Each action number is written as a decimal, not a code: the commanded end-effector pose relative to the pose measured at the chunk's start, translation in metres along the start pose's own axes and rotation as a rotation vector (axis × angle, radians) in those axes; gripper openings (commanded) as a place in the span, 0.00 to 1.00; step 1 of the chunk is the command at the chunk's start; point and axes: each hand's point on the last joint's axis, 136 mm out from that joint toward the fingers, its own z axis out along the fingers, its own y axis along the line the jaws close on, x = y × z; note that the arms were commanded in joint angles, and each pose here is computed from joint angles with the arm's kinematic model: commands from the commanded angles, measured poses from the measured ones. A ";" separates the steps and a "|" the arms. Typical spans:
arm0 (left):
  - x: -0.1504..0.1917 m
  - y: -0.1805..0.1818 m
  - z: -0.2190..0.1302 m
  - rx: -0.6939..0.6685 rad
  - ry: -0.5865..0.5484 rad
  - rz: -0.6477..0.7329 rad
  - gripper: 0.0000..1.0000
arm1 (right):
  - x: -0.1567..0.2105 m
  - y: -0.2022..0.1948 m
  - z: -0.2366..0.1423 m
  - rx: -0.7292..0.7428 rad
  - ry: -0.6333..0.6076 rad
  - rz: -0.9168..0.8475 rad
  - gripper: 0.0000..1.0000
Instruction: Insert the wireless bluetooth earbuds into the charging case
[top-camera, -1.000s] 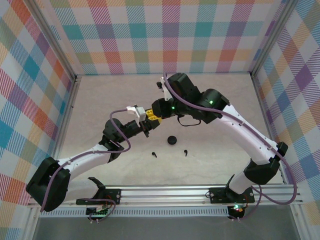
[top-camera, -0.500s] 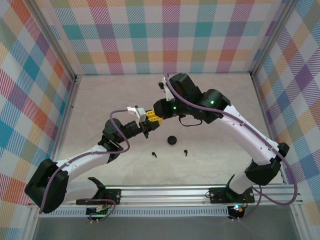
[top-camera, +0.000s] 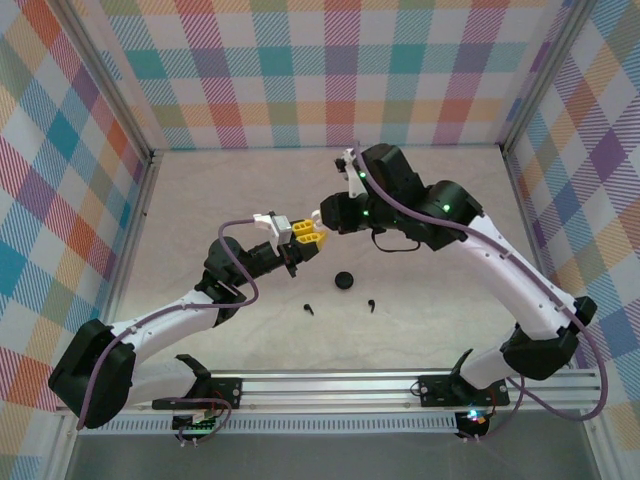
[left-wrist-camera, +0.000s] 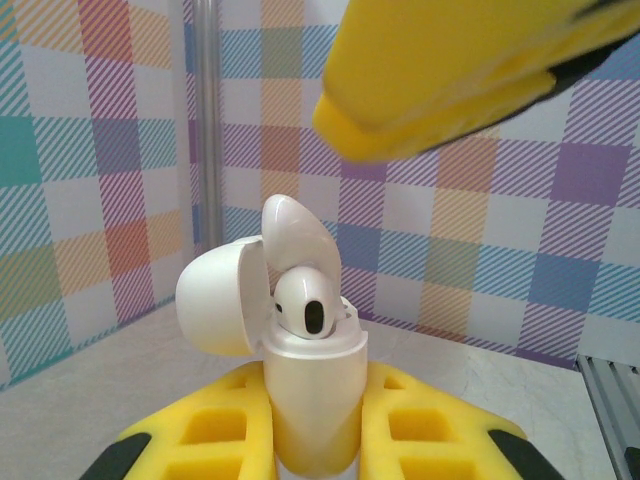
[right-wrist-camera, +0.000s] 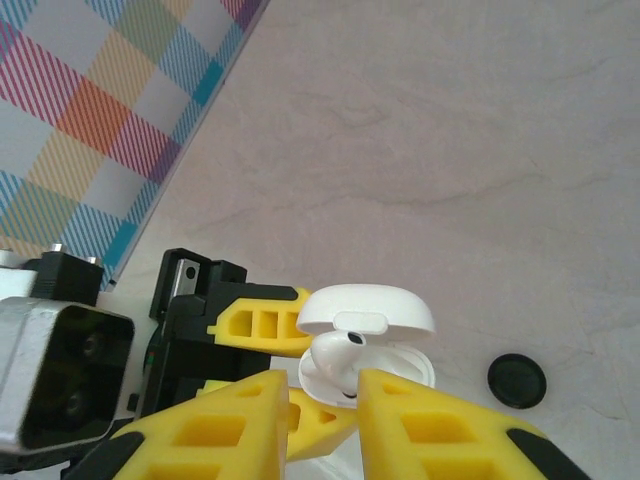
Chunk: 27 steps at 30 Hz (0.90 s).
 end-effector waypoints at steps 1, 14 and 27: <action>-0.014 -0.011 0.002 0.039 -0.028 0.033 0.00 | -0.013 -0.004 -0.018 0.015 -0.065 -0.028 0.26; -0.007 -0.010 0.006 0.050 0.017 0.035 0.00 | 0.008 -0.017 0.017 0.130 0.156 -0.106 0.35; -0.006 -0.010 0.009 0.060 0.025 0.047 0.00 | 0.013 -0.017 0.025 0.134 0.188 -0.094 0.33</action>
